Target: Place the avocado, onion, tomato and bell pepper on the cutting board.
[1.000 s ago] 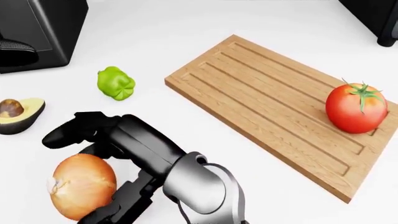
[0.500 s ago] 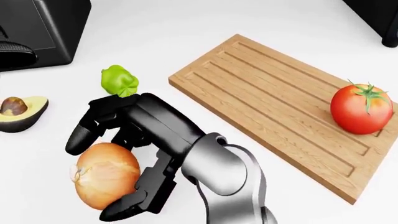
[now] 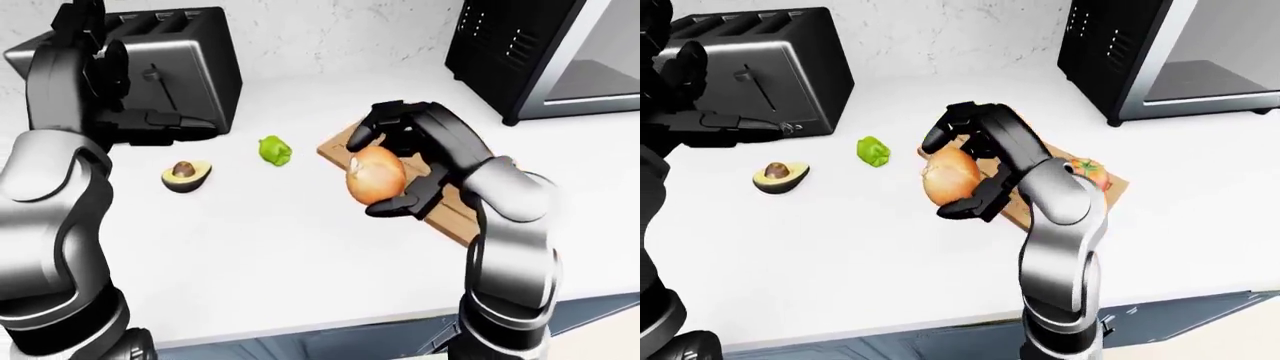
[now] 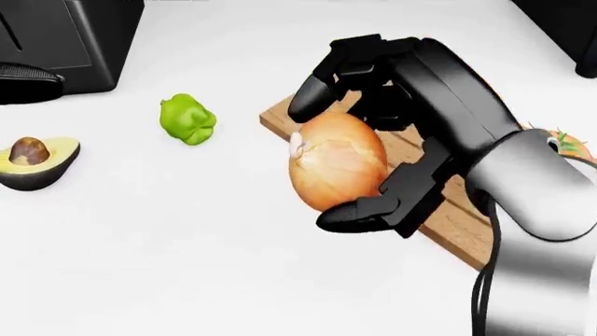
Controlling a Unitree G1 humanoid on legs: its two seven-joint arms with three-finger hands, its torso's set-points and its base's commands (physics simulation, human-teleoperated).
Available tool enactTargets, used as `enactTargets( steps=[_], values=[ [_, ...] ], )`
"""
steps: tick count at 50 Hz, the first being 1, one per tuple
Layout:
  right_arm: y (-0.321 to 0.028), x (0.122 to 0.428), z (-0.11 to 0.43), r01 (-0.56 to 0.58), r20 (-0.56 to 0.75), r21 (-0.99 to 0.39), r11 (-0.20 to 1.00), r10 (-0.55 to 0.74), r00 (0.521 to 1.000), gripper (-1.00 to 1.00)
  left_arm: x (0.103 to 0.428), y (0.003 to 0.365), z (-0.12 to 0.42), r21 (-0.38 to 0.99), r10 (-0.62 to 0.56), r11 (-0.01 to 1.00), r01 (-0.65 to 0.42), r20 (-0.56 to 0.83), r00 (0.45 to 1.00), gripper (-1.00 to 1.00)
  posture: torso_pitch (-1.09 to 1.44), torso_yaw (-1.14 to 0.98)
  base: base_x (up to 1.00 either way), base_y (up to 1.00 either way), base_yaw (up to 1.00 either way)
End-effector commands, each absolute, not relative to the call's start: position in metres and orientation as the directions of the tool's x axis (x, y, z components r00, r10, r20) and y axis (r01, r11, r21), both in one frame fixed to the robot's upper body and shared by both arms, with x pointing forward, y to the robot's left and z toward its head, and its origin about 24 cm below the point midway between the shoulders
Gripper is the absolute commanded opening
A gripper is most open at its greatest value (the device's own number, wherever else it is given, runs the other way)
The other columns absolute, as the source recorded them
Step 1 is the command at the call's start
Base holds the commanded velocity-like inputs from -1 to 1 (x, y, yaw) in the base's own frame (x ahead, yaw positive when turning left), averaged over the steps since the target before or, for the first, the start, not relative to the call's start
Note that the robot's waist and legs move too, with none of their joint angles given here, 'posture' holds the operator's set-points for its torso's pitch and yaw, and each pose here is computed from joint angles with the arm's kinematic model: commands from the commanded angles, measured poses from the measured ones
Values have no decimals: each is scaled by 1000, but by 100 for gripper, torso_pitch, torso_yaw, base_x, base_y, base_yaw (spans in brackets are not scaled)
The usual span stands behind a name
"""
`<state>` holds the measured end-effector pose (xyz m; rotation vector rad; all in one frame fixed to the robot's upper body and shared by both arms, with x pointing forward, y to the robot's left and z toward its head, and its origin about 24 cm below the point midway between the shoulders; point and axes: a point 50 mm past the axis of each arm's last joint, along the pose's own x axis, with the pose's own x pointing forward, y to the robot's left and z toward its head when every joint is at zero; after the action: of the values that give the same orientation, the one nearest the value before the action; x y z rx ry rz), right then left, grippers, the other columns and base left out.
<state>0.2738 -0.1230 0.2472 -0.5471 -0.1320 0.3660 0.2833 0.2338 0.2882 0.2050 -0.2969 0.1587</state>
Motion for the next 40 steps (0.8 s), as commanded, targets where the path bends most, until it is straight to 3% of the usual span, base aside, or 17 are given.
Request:
enactTargets(
  steps=[1,16,27,40],
  values=[
    [-125,270,259,-270,78,-550,790,371,925,-58,276,234,305,180,125,961,-208,390,913,100,0,0,0,0,0],
    [-169,257,269,-151,76,-579,801,237,969,-62,278,233,308,182,119,962,-203,391,913,100,0,0,0,0,0],
    [-166,288,266,-152,48,-622,768,232,972,-65,278,233,308,184,117,962,-202,392,913,100,0,0,0,0,0],
    [-173,288,273,-120,18,-723,680,192,981,-67,277,235,305,185,121,961,-206,388,914,100,0,0,0,0,0]
  ],
)
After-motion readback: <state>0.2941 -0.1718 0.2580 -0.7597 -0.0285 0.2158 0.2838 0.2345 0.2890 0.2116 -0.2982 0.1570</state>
